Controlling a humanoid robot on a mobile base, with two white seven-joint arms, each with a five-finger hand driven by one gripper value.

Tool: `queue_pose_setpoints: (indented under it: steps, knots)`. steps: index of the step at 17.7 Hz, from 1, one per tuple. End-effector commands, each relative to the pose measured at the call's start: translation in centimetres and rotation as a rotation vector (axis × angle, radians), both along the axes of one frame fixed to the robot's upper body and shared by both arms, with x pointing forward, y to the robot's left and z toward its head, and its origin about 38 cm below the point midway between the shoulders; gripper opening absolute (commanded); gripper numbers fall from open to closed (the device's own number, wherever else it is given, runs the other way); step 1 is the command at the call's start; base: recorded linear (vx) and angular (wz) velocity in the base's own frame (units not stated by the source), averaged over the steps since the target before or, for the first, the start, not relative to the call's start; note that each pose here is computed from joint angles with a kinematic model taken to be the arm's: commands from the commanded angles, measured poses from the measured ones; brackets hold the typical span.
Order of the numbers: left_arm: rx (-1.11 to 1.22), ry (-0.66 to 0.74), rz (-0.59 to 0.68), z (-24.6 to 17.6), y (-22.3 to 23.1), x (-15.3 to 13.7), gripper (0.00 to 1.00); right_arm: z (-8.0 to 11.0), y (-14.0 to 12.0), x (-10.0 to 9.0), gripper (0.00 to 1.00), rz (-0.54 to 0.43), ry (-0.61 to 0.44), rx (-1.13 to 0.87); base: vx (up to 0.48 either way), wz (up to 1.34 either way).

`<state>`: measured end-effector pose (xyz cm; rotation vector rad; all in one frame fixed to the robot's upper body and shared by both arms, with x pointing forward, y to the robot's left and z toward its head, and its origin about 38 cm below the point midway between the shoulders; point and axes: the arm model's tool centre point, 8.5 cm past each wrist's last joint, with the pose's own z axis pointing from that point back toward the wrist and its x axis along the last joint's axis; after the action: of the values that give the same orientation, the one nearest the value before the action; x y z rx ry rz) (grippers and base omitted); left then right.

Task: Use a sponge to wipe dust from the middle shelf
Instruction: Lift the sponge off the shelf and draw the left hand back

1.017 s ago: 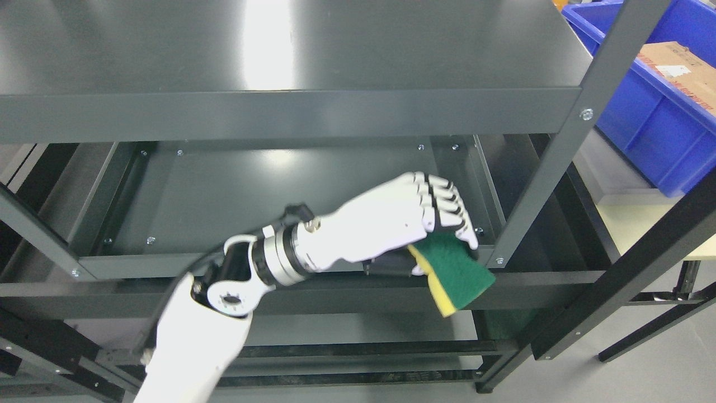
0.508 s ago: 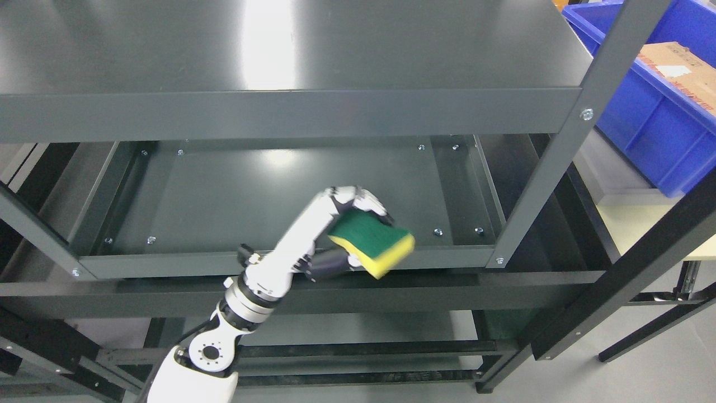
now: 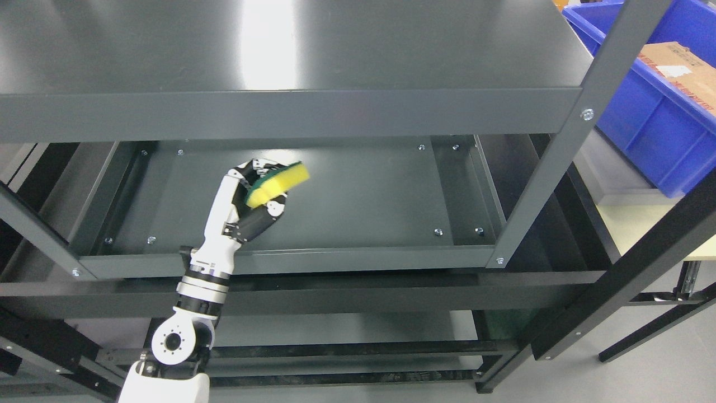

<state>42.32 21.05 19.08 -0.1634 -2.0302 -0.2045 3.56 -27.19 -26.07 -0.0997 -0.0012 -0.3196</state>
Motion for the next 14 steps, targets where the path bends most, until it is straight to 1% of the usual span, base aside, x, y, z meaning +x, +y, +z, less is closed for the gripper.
queue_pose_setpoints:
  steps: [1,4,7,14]
  knots:
    - [-0.089,-0.022,0.136,3.0,5.7,-0.5,0.00,0.1,-1.3,0.6,1.00,0.000,-0.016,-0.021,0.000,0.00]
    - [-0.089,-0.050,0.137,3.9,5.7,-0.8,0.00,0.1,-1.3,0.6,1.00,0.000,-0.016,-0.021,0.000,0.00]
    - [-0.098,-0.065,0.168,4.0,7.0,-1.1,0.00,0.1,-1.3,0.6,1.00,0.000,-0.016,-0.021,0.000,0.00]
    - [-0.116,-0.056,0.142,3.7,6.4,-1.0,0.00,0.1,-1.3,0.6,1.00,0.001,-0.016,-0.021,0.000,0.00]
